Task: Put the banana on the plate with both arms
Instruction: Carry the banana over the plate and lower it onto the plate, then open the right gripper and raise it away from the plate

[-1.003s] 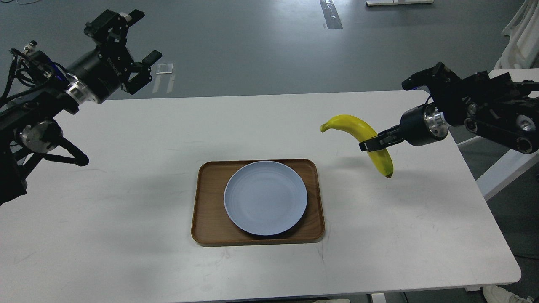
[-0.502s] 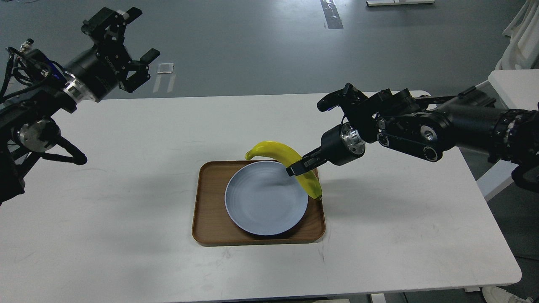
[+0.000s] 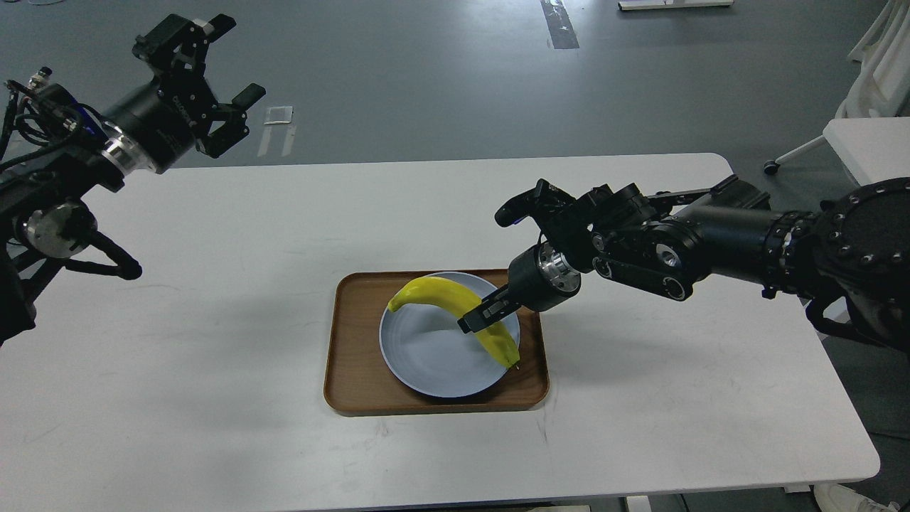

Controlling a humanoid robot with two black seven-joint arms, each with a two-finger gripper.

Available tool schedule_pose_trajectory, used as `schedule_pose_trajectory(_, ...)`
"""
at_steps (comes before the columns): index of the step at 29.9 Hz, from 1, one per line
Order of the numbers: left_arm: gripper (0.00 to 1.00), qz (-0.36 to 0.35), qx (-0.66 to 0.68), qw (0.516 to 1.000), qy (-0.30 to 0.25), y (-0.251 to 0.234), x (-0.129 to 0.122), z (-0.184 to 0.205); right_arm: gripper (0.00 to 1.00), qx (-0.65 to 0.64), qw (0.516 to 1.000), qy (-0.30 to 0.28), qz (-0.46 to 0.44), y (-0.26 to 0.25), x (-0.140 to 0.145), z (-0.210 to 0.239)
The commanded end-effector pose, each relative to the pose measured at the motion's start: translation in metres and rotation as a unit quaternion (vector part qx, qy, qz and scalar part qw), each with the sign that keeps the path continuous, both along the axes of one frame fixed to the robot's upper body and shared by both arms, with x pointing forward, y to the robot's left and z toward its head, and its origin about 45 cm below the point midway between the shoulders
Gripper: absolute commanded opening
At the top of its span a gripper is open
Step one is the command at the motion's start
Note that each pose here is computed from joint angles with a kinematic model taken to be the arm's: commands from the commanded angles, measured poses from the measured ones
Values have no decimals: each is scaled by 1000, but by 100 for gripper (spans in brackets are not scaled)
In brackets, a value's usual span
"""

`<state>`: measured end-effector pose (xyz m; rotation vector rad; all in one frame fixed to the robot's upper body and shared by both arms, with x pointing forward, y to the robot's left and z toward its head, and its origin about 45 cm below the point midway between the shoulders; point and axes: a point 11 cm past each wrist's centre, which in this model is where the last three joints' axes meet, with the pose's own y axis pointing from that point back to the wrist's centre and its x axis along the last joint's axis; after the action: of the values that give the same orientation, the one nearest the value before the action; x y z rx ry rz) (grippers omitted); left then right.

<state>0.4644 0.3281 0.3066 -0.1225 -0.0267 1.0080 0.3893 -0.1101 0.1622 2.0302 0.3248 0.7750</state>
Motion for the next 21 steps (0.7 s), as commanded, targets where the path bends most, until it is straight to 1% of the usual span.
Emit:
schedule_pose_trajectory(1,98,1,1,1000,-1,2,0,0,42,0,1000,0,-1,0,0,-1)
schedule_pose_trajectory(3,98,1,1,1000,-1,2,0,0,47,-1,1000,0,-2,0,0,-1)
schedule_pose_trajectory(4,98,1,1,1000,-1,2,0,0,52,0,1000,-3,-5,-1,3,-1)
schedule_pose_trajectory(5,98,1,1,1000,-1,2,0,0,62,2,1000,-3,-11,-2,5,0)
schedule_pose_trajectory(6,98,1,1,1000,-1,2,0,0,67,5,1000,-3,-14,-2,5,1)
schedule_pose_trajectory(7,98,1,1,1000,-1,2,0,0,77,10,1000,0,-19,-1,6,2)
schedule_pose_trajectory(10,98,1,0,1000,-2,2,0,2,96,22,999,3,-32,0,8,4)
schedule_pose_trajectory(12,98,1,0,1000,-2,2,0,2,97,34,998,0,-43,-2,12,10)
schedule_pose_trajectory(15,98,2,0,1000,-1,2,0,1,98,59,995,-14,-79,-16,27,27)
schedule_pose_trajectory(17,98,2,0,1000,-1,2,0,1,98,106,987,-21,-120,-26,42,48)
schedule_pose_trajectory(19,98,3,0,1000,0,3,0,-1,98,189,964,-20,-188,-44,58,76)
schedule_pose_trajectory(21,98,4,-1,1000,2,3,-1,-3,98,231,945,-10,-230,-58,63,82)
